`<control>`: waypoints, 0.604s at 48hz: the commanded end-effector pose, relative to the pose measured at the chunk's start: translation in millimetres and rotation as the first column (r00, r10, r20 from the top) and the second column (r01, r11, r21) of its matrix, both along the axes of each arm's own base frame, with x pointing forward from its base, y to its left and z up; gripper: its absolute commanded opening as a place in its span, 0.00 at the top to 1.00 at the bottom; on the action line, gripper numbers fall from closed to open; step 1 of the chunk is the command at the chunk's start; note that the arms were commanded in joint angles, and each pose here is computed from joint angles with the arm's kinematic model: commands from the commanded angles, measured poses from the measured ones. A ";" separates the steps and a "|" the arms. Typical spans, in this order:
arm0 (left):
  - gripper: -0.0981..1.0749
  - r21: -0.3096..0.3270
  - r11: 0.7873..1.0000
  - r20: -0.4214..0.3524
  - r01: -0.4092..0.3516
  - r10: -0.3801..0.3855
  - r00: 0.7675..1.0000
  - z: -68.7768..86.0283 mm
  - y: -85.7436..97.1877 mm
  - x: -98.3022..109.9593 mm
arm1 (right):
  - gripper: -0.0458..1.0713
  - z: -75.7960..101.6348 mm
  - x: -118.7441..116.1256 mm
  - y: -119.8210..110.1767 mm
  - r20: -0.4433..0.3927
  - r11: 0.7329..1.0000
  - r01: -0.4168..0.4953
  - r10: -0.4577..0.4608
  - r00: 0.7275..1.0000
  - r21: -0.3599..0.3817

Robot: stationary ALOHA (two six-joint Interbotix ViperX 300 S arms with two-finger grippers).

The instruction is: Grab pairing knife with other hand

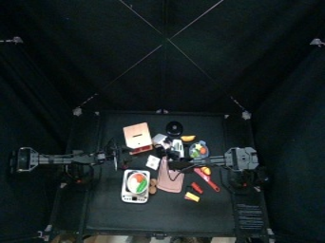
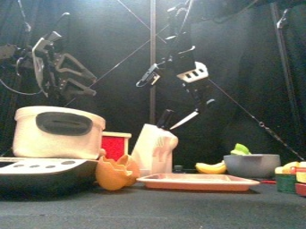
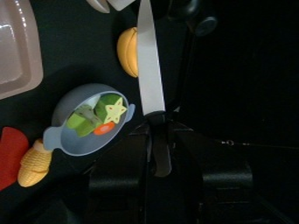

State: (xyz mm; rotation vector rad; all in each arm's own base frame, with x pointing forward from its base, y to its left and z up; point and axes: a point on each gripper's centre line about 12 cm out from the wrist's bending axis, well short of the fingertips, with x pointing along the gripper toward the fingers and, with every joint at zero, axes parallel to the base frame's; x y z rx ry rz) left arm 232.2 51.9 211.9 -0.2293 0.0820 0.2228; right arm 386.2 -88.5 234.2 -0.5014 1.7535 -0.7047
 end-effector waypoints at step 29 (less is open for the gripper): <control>0.17 0.010 1.000 0.004 0.008 -0.008 1.000 0.3 -1.0 0.0 | 0.44 1.7 4.4 -7.5 0.007 0.999 -0.008 0.007 1.000 0.031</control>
